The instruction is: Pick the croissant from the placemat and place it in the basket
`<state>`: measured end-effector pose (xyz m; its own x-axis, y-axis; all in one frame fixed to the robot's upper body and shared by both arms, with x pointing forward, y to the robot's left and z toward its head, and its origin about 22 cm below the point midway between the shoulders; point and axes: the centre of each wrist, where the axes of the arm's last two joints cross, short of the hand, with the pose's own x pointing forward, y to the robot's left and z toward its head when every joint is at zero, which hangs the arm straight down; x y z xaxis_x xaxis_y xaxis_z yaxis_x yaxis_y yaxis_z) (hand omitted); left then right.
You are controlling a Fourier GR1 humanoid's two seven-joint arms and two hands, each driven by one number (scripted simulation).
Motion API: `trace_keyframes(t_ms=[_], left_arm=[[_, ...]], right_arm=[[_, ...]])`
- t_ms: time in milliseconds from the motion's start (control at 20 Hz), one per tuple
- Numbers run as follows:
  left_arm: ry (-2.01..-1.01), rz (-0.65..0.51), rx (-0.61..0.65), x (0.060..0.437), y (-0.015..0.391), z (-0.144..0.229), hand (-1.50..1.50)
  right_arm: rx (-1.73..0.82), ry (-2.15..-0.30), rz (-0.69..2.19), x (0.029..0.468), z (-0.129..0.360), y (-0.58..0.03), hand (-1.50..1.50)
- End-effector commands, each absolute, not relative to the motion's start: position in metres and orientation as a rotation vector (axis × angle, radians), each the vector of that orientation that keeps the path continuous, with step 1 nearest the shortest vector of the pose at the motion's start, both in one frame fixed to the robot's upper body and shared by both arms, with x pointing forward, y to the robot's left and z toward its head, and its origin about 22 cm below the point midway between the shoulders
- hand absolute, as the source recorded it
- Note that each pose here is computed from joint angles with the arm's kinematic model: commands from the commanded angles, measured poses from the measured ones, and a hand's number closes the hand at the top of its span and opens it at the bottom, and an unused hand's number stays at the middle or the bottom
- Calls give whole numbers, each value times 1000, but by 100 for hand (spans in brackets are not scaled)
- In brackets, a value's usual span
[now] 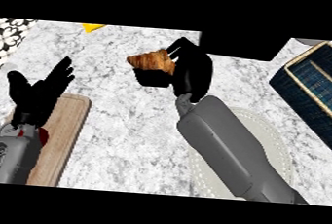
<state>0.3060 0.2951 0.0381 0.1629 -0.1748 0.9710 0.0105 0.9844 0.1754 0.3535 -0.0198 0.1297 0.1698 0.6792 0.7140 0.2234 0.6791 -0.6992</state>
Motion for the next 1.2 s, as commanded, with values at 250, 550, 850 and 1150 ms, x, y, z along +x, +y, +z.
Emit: trace_keyframes(t_ms=[250,550,850,1150], left_arm=[[-1366,-104,155,301,308,31,0],[-1372,-80,185,293,322,32,0],[-1394,-70,178,298,308,40,0],[-1381,-78,192,297,323,43,0]], right_arm=[[-982,-1542,132,365,221,25,150],[-1103,-1478,103,374,255,24,150],[-1209,-1453,3,405,284,-2,150],[-1284,-1413,-57,421,327,-45,150]])
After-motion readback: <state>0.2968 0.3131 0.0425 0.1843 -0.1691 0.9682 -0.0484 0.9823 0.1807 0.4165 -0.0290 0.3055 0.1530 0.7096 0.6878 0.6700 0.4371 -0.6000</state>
